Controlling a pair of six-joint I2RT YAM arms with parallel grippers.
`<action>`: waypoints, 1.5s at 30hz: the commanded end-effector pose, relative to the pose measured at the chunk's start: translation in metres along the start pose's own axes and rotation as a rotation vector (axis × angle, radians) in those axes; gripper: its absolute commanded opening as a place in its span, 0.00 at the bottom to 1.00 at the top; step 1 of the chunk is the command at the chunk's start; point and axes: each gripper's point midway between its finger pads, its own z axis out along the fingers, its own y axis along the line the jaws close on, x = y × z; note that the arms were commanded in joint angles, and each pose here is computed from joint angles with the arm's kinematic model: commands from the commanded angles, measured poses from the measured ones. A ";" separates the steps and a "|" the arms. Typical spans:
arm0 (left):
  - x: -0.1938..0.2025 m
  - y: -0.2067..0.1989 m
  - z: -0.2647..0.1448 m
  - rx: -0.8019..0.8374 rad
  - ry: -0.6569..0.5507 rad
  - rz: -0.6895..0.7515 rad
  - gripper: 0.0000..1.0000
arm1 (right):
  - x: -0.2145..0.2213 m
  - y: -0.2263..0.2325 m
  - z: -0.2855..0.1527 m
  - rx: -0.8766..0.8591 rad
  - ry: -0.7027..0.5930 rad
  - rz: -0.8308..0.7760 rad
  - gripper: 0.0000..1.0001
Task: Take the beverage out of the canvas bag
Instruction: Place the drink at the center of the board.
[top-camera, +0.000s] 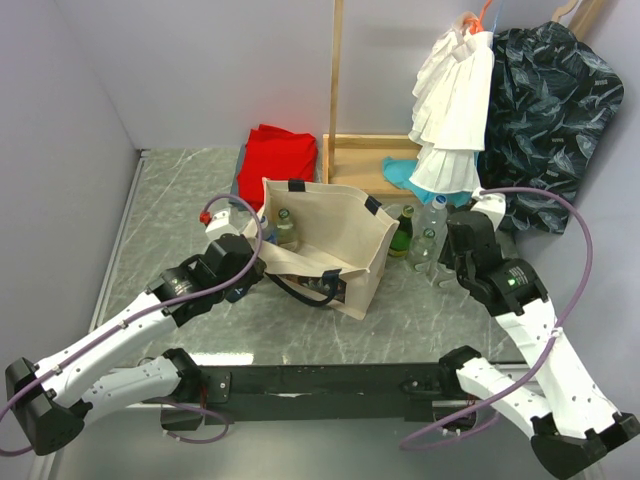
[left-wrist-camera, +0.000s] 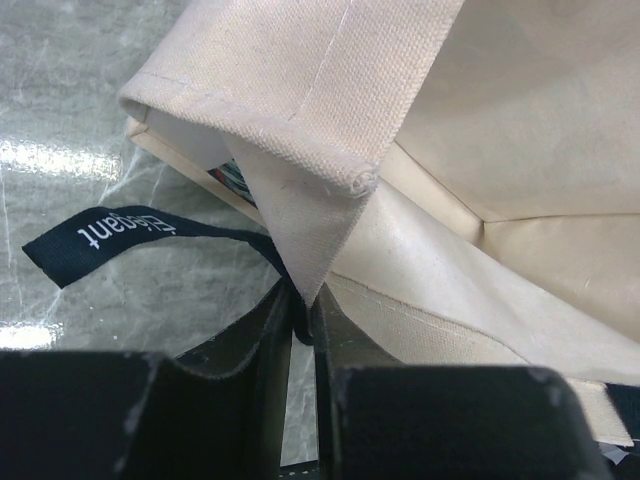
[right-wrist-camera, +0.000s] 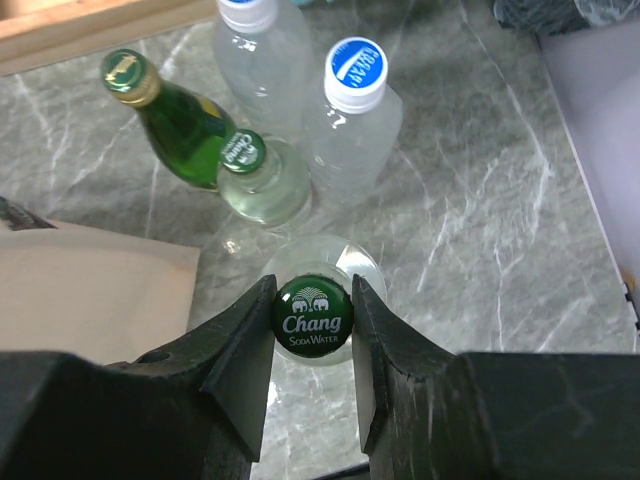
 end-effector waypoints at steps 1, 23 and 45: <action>-0.002 -0.011 -0.005 0.048 0.007 0.006 0.18 | -0.050 0.000 -0.009 -0.028 -0.199 0.145 0.00; -0.002 -0.013 -0.002 0.046 0.013 0.013 0.17 | -0.032 -0.027 0.030 0.089 -0.246 0.265 0.00; -0.005 -0.009 -0.005 0.029 0.001 0.018 0.18 | -0.014 -0.025 0.071 0.163 -0.189 0.265 0.00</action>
